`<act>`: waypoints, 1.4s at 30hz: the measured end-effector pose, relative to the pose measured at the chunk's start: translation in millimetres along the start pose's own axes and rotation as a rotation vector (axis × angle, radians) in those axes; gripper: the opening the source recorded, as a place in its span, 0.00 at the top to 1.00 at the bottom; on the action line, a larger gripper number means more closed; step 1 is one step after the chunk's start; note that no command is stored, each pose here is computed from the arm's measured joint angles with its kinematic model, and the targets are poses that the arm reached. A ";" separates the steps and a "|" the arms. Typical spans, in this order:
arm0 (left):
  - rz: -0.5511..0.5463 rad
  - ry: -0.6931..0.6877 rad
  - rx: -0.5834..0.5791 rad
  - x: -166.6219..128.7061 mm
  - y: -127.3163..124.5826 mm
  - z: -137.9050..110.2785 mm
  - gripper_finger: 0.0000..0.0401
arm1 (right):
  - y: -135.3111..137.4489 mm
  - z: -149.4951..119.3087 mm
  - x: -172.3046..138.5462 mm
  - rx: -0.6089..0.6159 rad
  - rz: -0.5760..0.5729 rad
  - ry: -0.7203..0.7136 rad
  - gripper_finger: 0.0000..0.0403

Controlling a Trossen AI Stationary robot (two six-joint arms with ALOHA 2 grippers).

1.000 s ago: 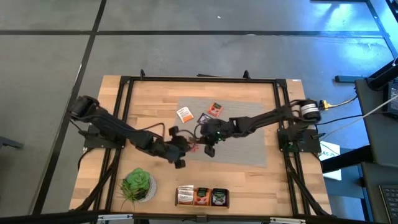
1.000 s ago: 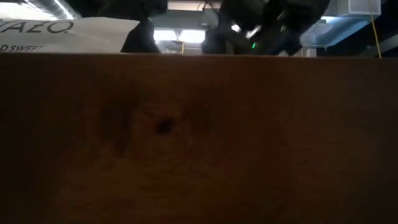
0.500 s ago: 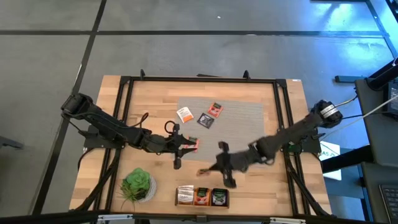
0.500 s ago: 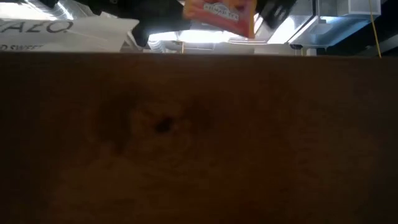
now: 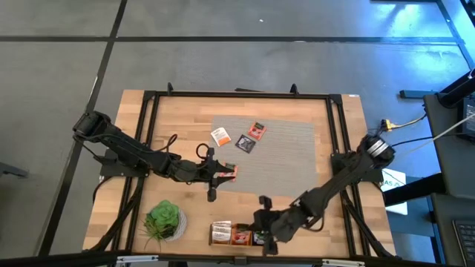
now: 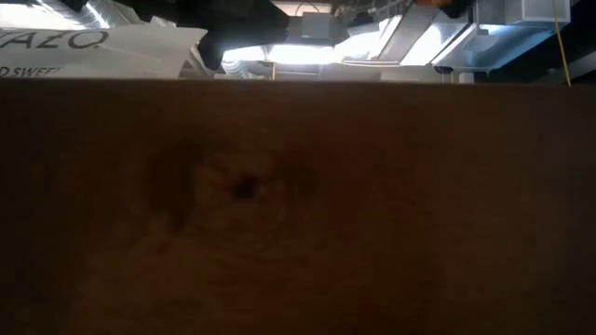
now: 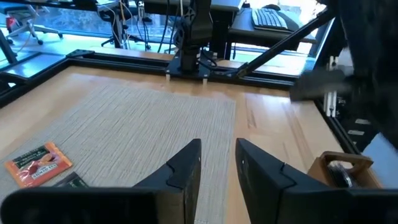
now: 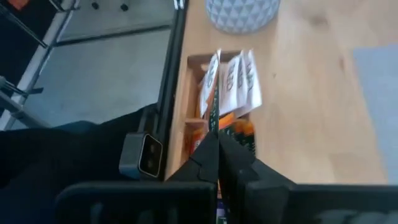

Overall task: Pick & Place Tea
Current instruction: Put the orange tea bag into the middle section of the wooden organizer

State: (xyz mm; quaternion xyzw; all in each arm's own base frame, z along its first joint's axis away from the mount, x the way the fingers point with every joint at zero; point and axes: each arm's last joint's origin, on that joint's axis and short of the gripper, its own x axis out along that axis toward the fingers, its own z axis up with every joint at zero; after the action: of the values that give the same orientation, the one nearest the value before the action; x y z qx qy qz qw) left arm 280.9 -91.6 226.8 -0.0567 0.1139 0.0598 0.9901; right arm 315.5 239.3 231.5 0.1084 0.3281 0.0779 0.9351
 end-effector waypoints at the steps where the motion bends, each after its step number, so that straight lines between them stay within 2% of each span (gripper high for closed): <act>1: 0.000 0.000 -0.006 0.0 0.0 0.0 0.76 | 1.6 -2.7 6.0 0.007 -0.003 0.013 0.99; 11: -0.001 0.001 -0.033 0.0 0.0 -0.1 0.76 | 9.2 -18.6 45.1 0.063 0.004 0.107 0.99; 21: 0.004 -0.001 -0.025 0.4 1.0 0.2 0.76 | 6.2 -23.8 45.9 0.088 -0.030 0.150 0.99; 29: 0.015 -0.002 -0.023 1.7 4.0 0.8 0.76 | 8.8 -26.7 44.1 0.043 -0.068 0.132 0.99; 36: 0.014 -0.002 -0.024 1.6 3.8 0.8 0.76 | 21.0 -26.8 41.1 -0.055 -0.029 0.080 0.99; 42: 0.015 -0.002 -0.027 1.6 3.8 0.8 0.76 | 23.8 -25.1 39.5 -0.064 -0.028 0.082 0.99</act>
State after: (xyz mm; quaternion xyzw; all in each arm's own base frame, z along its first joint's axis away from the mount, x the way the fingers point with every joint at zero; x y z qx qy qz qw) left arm 282.2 -87.6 226.8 -0.0689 0.1125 0.0687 0.9889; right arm 328.4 274.7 194.8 0.0706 0.3648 0.0797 0.9250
